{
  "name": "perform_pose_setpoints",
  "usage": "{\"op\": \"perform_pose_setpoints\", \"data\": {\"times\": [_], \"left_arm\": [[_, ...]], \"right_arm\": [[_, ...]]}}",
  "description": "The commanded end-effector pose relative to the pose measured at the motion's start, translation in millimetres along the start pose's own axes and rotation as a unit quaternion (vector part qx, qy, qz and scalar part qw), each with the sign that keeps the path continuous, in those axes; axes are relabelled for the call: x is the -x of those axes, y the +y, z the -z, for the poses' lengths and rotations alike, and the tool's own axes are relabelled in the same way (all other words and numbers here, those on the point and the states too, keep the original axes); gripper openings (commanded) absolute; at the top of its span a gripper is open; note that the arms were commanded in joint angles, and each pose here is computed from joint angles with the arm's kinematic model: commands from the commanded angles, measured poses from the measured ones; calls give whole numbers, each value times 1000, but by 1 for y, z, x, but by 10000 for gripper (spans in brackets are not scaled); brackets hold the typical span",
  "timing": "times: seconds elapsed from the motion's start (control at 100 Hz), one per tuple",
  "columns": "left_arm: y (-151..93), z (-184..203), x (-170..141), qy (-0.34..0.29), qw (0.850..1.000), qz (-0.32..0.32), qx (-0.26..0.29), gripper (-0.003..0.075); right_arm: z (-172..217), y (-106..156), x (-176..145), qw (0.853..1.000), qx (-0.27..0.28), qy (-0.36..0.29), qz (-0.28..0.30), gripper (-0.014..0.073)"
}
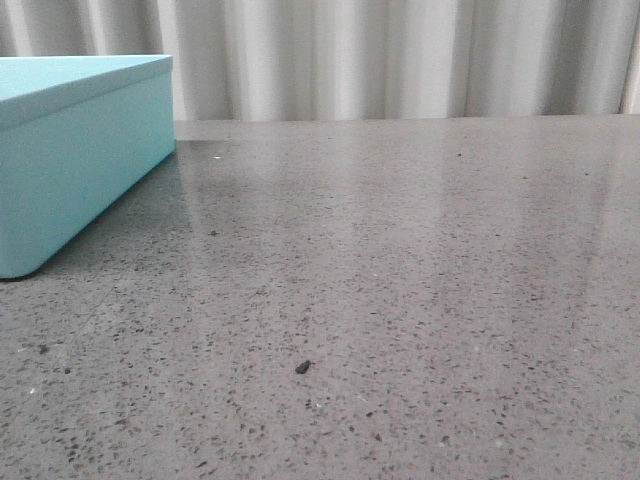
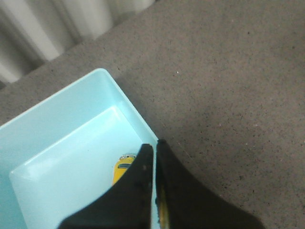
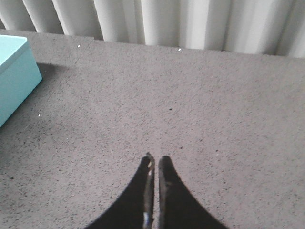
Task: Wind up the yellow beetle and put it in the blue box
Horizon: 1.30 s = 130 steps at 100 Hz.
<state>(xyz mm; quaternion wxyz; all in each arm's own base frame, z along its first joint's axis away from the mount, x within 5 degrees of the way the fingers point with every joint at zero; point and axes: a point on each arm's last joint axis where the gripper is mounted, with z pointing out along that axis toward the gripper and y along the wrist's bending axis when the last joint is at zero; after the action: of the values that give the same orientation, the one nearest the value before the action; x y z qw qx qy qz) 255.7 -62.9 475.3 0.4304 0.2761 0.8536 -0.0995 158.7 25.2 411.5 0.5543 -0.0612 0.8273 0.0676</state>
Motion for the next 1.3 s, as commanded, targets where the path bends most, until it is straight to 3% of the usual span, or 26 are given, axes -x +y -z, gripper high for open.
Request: {"op": "perform_pose_setpoints", "data": {"times": [0.0,0.25,0.43,0.84,0.99,1.17,1.29], "left_arm": [[-10,32,5,-79,997,2,19,-21],[-32,56,-40,-114,992,11,43,-21],[-49,72,-86,-188,978,22,83,-21],[-84,80,-195,-281,949,28,137,-21],[-92,79,-218,-292,946,26,139,-21],[-100,77,-238,-314,940,45,123,-21],[-104,76,-249,-324,937,45,122,-21]], "right_arm": [[12,-2,5,997,-15,-74,16,-61],[21,-5,-25,990,-34,-134,41,-61],[26,-6,-42,979,-42,-190,56,-61],[20,-7,-91,964,-44,-255,57,-61],[27,-7,-107,946,-45,-316,59,-61],[27,-7,-125,953,-44,-296,49,-61],[29,-7,-133,949,-44,-307,50,-61]]}}
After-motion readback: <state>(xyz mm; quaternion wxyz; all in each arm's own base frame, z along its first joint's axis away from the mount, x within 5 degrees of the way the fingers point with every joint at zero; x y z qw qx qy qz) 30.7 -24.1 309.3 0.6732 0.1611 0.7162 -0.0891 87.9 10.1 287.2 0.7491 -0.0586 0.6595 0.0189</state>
